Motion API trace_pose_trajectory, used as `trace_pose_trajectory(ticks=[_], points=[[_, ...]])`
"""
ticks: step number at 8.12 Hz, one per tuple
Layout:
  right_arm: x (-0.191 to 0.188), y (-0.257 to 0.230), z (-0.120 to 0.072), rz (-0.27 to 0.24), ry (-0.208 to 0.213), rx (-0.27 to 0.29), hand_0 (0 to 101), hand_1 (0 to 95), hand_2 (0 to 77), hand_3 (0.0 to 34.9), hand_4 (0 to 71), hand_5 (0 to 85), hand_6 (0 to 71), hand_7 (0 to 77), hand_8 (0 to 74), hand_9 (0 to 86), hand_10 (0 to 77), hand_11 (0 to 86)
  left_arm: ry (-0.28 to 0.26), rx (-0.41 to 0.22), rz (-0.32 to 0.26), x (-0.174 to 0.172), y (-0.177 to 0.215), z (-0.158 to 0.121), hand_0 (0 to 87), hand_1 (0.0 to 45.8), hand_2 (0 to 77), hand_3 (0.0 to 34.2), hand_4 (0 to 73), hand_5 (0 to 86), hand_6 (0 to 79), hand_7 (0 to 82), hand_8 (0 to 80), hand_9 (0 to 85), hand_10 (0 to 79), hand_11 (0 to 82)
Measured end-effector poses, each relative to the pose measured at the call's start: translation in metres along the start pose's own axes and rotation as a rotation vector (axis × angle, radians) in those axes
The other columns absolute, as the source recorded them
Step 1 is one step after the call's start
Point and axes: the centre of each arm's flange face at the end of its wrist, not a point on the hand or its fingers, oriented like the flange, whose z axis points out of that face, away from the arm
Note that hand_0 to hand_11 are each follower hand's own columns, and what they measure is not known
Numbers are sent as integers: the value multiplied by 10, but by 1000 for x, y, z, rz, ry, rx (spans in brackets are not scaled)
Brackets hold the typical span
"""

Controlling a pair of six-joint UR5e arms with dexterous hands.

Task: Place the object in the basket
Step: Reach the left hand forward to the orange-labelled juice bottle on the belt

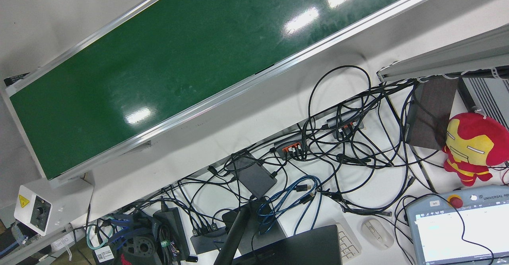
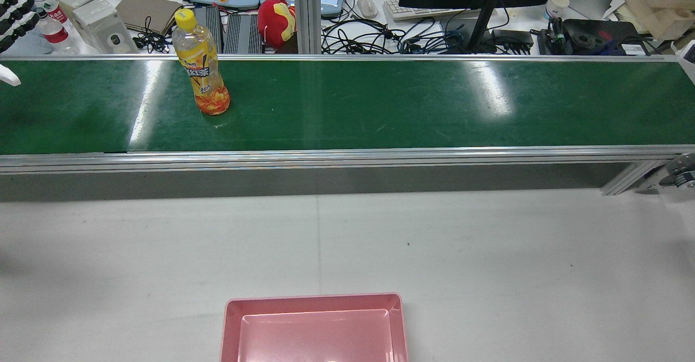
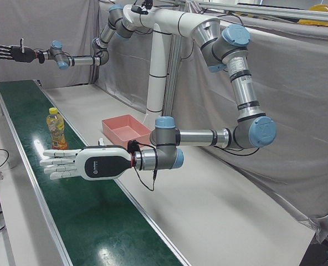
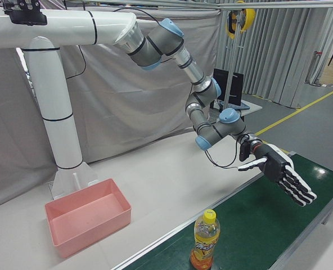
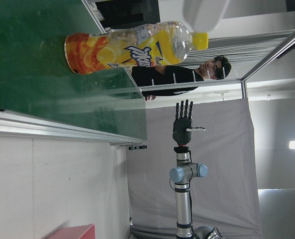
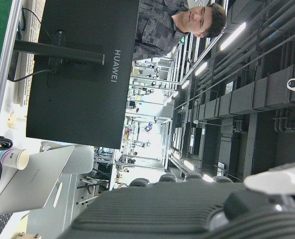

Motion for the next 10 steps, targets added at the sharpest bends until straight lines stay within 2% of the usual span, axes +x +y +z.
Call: trace_pose_trajectory(ticks=[2, 4, 5, 7, 9, 10], points=[[0, 0, 0, 0, 0, 0, 3, 0, 5, 3, 0, 0, 0, 5, 0, 0, 0, 0, -23, -2, -6, -28, 24, 20, 802, 147, 5, 1, 60, 60, 0, 5, 0, 11, 5, 44], [0, 0, 0, 0, 0, 0, 2, 0, 0, 2, 0, 0, 0, 5, 0, 0, 0, 0, 19, 10, -30, -67, 40, 29, 801, 147, 5, 1, 55, 60, 0, 5, 0, 11, 5, 44], [0, 0, 0, 0, 0, 0, 1, 0, 0, 2, 0, 0, 0, 5, 0, 0, 0, 0, 26, 21, -27, -81, 46, 30, 802, 125, 5, 3, 55, 65, 0, 5, 11, 0, 5, 44], [0, 0, 0, 0, 0, 0, 2, 0, 5, 2, 0, 0, 0, 5, 0, 0, 0, 0, 9, 27, 6, -102, 59, 36, 802, 136, 5, 4, 55, 65, 0, 5, 11, 5, 5, 44], [0, 0, 0, 0, 0, 0, 3, 0, 5, 2, 0, 0, 0, 5, 0, 0, 0, 0, -14, 18, 11, -120, 79, 53, 802, 136, 5, 4, 55, 65, 0, 5, 11, 11, 5, 38], [0, 0, 0, 0, 0, 0, 2, 0, 5, 2, 0, 0, 0, 5, 0, 0, 0, 0, -12, 15, 13, -125, 90, 62, 802, 114, 5, 4, 55, 65, 0, 5, 11, 11, 5, 33]])
